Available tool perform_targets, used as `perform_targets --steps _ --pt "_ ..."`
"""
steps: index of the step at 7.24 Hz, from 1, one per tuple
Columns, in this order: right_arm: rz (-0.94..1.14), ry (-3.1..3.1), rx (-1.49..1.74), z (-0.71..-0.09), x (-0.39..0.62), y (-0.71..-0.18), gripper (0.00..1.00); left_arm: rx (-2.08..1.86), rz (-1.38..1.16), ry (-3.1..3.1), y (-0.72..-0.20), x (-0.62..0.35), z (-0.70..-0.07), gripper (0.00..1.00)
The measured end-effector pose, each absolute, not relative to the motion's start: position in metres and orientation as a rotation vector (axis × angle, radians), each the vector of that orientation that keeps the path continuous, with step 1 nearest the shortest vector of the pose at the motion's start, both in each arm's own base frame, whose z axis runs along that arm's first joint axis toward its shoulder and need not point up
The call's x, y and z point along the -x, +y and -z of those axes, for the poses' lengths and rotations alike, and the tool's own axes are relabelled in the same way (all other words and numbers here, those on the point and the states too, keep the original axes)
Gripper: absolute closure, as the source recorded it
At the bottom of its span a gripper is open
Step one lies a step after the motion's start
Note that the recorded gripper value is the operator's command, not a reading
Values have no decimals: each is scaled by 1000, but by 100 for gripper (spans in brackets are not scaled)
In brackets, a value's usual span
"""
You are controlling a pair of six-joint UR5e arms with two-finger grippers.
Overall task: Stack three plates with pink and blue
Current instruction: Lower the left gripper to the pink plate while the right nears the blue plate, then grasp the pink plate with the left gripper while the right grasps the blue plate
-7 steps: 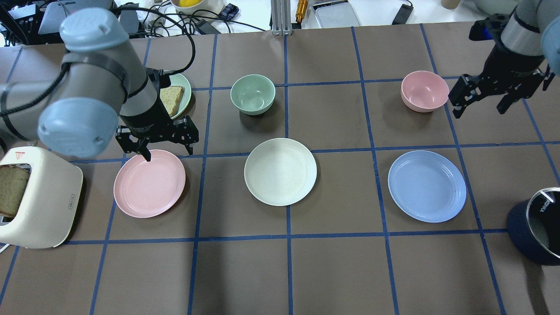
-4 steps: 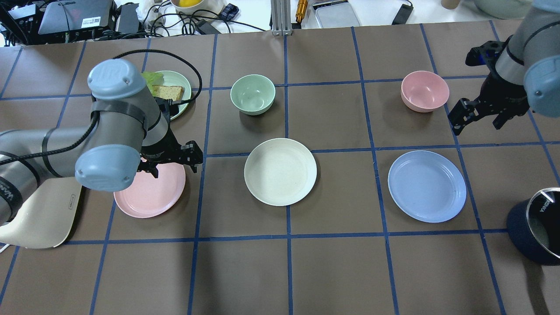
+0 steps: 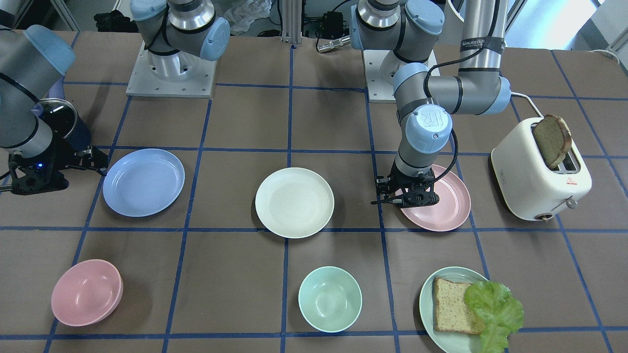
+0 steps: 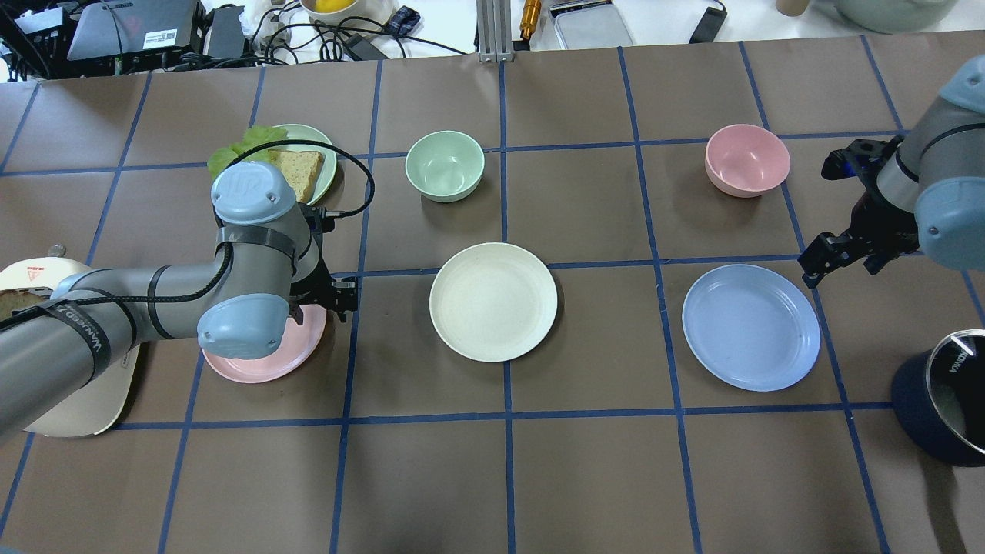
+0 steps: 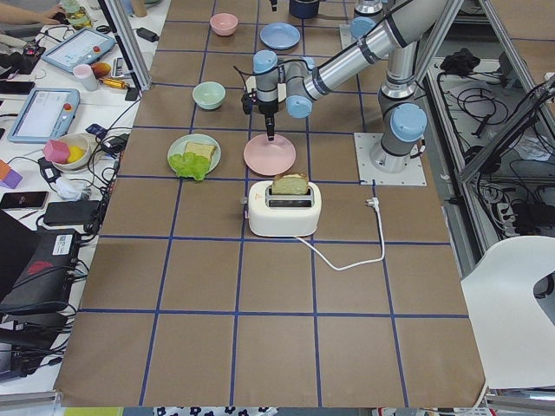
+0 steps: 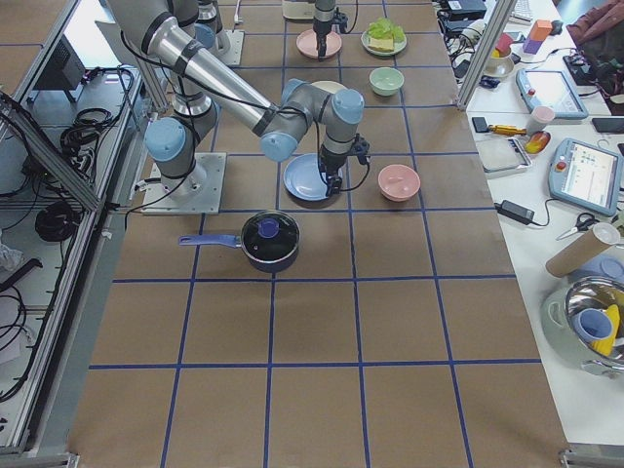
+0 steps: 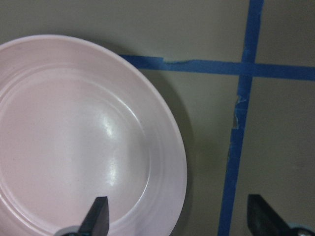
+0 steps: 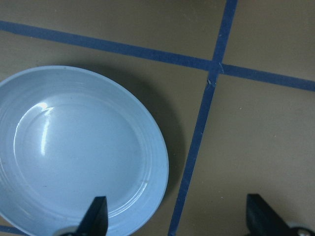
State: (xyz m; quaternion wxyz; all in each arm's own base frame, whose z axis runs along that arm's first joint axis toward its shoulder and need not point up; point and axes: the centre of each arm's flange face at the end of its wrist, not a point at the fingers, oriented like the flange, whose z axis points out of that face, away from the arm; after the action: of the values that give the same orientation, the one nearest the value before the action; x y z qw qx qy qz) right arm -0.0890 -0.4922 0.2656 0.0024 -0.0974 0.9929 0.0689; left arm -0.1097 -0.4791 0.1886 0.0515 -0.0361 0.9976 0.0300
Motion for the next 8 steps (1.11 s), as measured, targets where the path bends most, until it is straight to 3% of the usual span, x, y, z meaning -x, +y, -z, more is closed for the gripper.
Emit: perform_targets --steps 1,2,5,7,8 --pt "-227 3107 294 -258 96 -490 4 91 -97 3035 -479 110 -187 100" --pt "-233 3104 271 -249 104 -488 13 79 -100 3036 -479 110 -186 100" --pt "-295 3076 163 -222 107 -479 28 56 -88 3035 -478 117 -188 100" --pt "-323 3043 143 -208 101 -470 51 -32 -34 3032 -474 150 -210 100" --pt "-329 3036 141 -205 100 -468 52 -87 -17 3027 -478 175 -229 100"
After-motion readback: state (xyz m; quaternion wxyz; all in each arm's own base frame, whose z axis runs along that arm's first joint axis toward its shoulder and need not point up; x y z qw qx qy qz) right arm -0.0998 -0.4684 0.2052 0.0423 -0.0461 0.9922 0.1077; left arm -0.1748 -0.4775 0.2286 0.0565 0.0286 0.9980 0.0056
